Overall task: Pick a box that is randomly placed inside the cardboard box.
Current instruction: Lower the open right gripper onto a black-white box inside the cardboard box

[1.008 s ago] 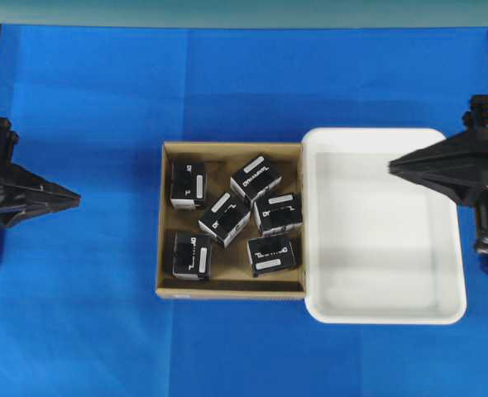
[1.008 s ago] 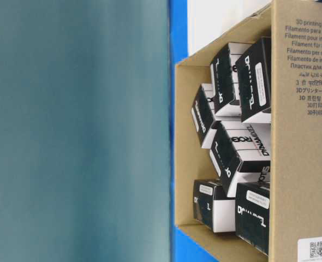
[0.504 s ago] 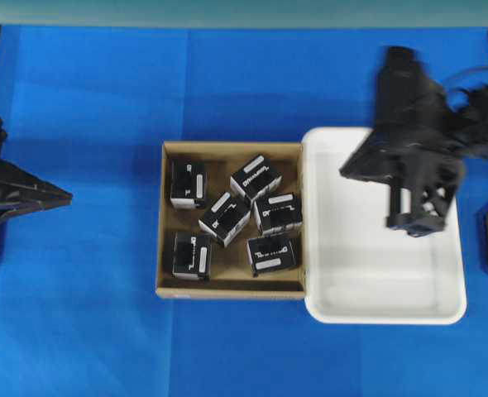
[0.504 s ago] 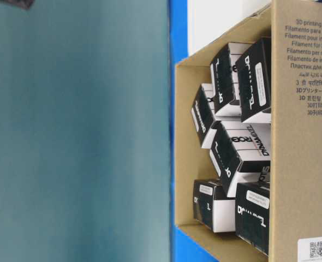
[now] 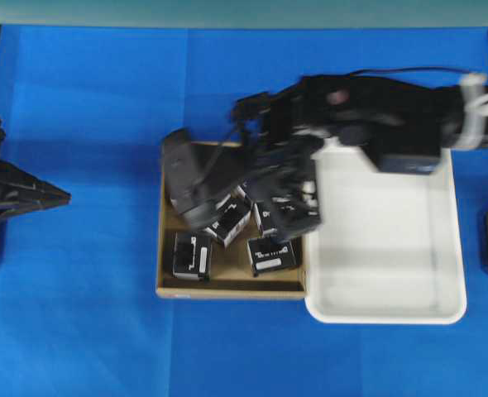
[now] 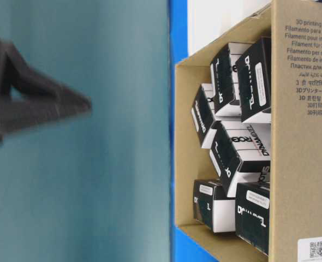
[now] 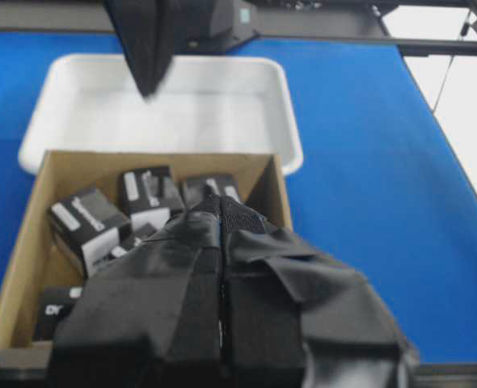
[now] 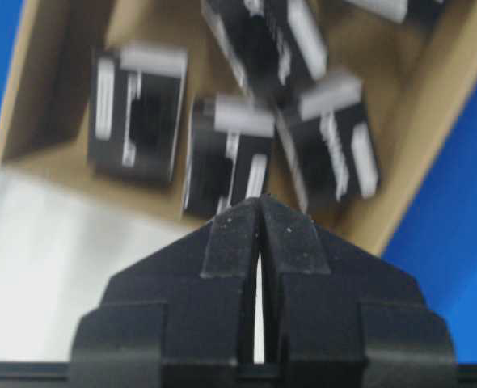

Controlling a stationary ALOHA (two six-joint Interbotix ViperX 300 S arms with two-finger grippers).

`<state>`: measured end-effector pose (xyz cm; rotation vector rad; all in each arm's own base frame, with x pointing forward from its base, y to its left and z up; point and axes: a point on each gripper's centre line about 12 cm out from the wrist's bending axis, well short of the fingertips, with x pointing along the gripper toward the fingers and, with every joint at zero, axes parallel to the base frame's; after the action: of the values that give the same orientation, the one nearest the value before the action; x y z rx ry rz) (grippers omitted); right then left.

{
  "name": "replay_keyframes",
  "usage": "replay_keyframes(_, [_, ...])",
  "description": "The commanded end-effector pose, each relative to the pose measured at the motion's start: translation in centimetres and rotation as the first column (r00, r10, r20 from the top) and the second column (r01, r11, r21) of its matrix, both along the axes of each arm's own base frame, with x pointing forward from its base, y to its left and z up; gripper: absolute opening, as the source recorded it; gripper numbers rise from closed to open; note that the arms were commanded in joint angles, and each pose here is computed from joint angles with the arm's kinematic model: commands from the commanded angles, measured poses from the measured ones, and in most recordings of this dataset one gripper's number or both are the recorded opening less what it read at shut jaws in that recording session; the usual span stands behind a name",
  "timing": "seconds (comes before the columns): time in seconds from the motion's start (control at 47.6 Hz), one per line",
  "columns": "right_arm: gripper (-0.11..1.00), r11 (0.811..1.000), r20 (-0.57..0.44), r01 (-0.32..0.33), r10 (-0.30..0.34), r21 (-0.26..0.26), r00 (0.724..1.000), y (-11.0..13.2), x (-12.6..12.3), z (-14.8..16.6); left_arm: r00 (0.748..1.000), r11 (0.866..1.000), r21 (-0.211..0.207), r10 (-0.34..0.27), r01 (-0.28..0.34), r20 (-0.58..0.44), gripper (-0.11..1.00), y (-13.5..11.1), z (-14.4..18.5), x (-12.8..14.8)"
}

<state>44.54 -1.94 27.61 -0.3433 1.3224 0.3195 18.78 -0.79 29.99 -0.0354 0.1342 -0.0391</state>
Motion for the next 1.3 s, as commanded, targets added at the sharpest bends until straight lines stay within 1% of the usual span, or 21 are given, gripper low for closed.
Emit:
replay_keyframes(0.0, [0.0, 0.999, -0.002, -0.032, 0.032, -0.004, 0.999, 0.5, 2.1, -1.1, 1.0, 1.0, 0.0, 0.002, -0.002, 0.026, -0.07, 0.0, 1.2, 0.1])
replay_keyframes(0.147, [0.0, 0.998, -0.002, -0.057, 0.057, -0.008, 0.998, 0.8, 4.1, -2.5, 1.0, 1.0, 0.001, 0.002, -0.002, 0.002, -0.07, 0.0, 0.9, 0.1])
replay_keyframes(0.294, [0.02, 0.99, 0.011, -0.138, 0.138, -0.02, 0.99, 1.1, 5.3, -3.4, 1.0, 1.0, 0.002, 0.002, -0.002, -0.012, -0.06, 0.0, 0.8, -0.1])
replay_keyframes(0.441, [0.04, 0.981, 0.073, -0.191, 0.193, -0.038, 0.978, 1.4, 6.4, -3.9, 1.0, 1.0, 0.002, 0.001, -0.001, 0.0, -0.07, 0.0, 1.1, -0.3])
replay_keyframes(0.525, [0.06, 0.978, 0.086, -0.202, 0.205, -0.045, 0.975, 1.6, 6.7, -4.4, 1.0, 1.0, 0.001, 0.002, -0.002, 0.008, -0.06, 0.1, 1.3, -0.4])
replay_keyframes(0.609, [0.08, 0.982, 0.094, -0.186, 0.189, -0.04, 0.978, 1.7, 6.9, -4.8, 1.0, 1.0, -0.001, 0.002, -0.002, 0.012, -0.06, 0.1, 1.4, -0.5])
replay_keyframes(0.672, [0.1, 0.987, 0.103, -0.158, 0.16, -0.024, 0.982, 1.9, 7.1, -4.9, 1.0, 1.0, -0.001, 0.002, -0.002, 0.015, -0.06, 0.1, 1.4, -0.5])
replay_keyframes(0.735, [0.12, 0.996, 0.12, -0.086, 0.084, 0.005, 0.989, 1.9, 7.4, -4.9, 1.0, 1.0, -0.001, 0.002, -0.002, 0.017, -0.06, 0.1, 1.5, -0.6])
replay_keyframes(0.798, [0.14, 0.999, 0.13, -0.002, -0.002, 0.035, 0.992, 1.8, 7.8, -4.9, 1.0, 1.0, -0.001, 0.002, -0.002, 0.015, -0.06, 0.1, 1.4, -0.5])
replay_keyframes(0.861, [0.17, 0.994, 0.122, 0.089, -0.097, 0.071, 0.988, 1.8, 7.9, -5.1, 1.0, 1.0, 0.0, 0.002, -0.002, 0.011, -0.06, 0.1, 1.3, -0.5])
replay_keyframes(0.882, [0.18, 0.992, 0.12, 0.098, -0.106, 0.074, 0.987, 1.9, 7.9, -5.1, 1.0, 1.0, 0.0, 0.002, -0.002, 0.011, -0.06, 0.1, 1.3, -0.5])
replay_keyframes(0.903, [0.2, 0.987, 0.109, 0.134, -0.143, 0.086, 0.984, 1.9, 7.9, -5.4, 1.0, 1.0, 0.0, 0.002, -0.002, 0.011, -0.06, 0.1, 1.3, -0.5])
replay_keyframes(0.924, [0.22, 0.984, 0.103, 0.154, -0.164, 0.092, 0.981, 1.9, 7.9, -5.6, 1.0, 1.0, 0.0, 0.002, -0.002, 0.011, -0.07, 0.1, 1.3, -0.5])
replay_keyframes(1.008, [0.35, 0.968, 0.082, 0.224, -0.234, 0.116, 0.969, 1.9, 7.9, -6.1, 1.0, 1.0, 0.003, 0.002, -0.002, 0.009, -0.06, 0.1, 1.3, -0.5])
replay_keyframes(1.071, [0.5, 0.957, 0.074, 0.258, -0.269, 0.132, 0.96, 2.0, 7.9, -6.2, 1.0, 1.0, 0.001, 0.002, -0.002, 0.009, -0.06, 0.1, 1.3, -0.5])
replay_keyframes(1.197, [0.85, 0.942, 0.064, 0.302, -0.314, 0.149, 0.947, 2.4, 8.0, -6.7, 1.0, 1.0, 0.001, 0.002, -0.002, 0.011, -0.06, 0.1, 1.2, -0.5])
replay_keyframes(1.239, [0.93, 0.939, 0.064, 0.309, -0.322, 0.152, 0.945, 2.5, 8.2, -7.1, 1.0, 1.0, 0.001, 0.002, -0.002, 0.012, -0.07, 0.1, 1.3, -0.6])
replay_keyframes(1.281, [0.98, 0.936, 0.066, 0.317, -0.33, 0.155, 0.942, 2.7, 8.3, -7.3, 1.0, 1.0, 0.001, 0.001, -0.001, 0.012, -0.06, 0.0, 1.3, -0.6])
